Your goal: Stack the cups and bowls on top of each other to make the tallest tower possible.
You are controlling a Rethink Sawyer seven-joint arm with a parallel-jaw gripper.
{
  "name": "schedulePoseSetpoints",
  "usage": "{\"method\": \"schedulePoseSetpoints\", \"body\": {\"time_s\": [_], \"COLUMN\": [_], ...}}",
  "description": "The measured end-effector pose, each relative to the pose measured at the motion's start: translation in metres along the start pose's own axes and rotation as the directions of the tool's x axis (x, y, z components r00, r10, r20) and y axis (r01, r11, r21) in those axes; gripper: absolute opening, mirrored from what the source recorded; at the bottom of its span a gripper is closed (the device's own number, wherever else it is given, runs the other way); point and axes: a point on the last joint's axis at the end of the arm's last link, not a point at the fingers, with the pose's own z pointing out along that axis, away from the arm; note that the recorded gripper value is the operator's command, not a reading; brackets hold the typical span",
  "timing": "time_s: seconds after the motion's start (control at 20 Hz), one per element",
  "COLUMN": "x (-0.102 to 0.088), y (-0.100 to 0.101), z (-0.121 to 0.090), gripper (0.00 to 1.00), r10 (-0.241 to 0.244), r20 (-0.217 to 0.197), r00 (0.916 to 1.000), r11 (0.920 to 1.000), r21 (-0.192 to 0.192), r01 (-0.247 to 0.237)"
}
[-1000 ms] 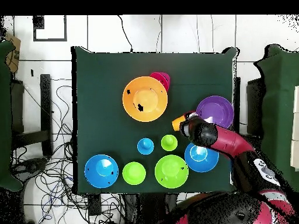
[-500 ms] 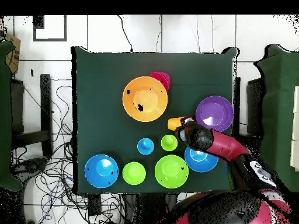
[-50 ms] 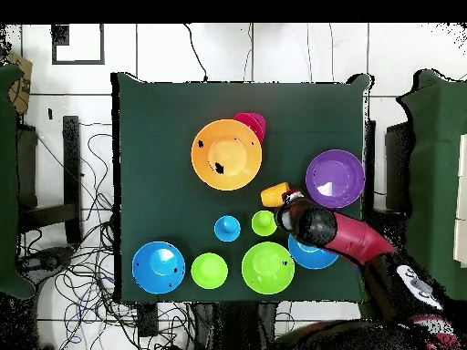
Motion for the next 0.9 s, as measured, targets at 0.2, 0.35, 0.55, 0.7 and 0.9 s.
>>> {"method": "schedulePoseSetpoints", "body": {"time_s": [0.2, 0.35, 0.55, 0.7, 0.9], "x": [-0.010, -0.018, -0.024, -0.023, -0.014], "y": [-0.003, -0.003, 0.001, 0.009, 0.022], "z": [-0.022, -0.038, -0.050, -0.054, -0.055], "gripper": [1.00, 1.00, 1.00, 1.00, 1.00], "r10": [0.018, 0.032, 0.037, 0.033, 0.014], "r20": [0.003, -0.004, -0.014, -0.028, -0.042], "r00": [0.9998, 0.9995, 0.9992, 0.9991, 0.9990], "r11": [0.9998, 0.9994, 0.9989, 0.9983, 0.9976], "r21": [-0.011, -0.017, -0.028, -0.046, -0.068], "r01": [-0.018, -0.032, -0.037, -0.034, -0.017]}}
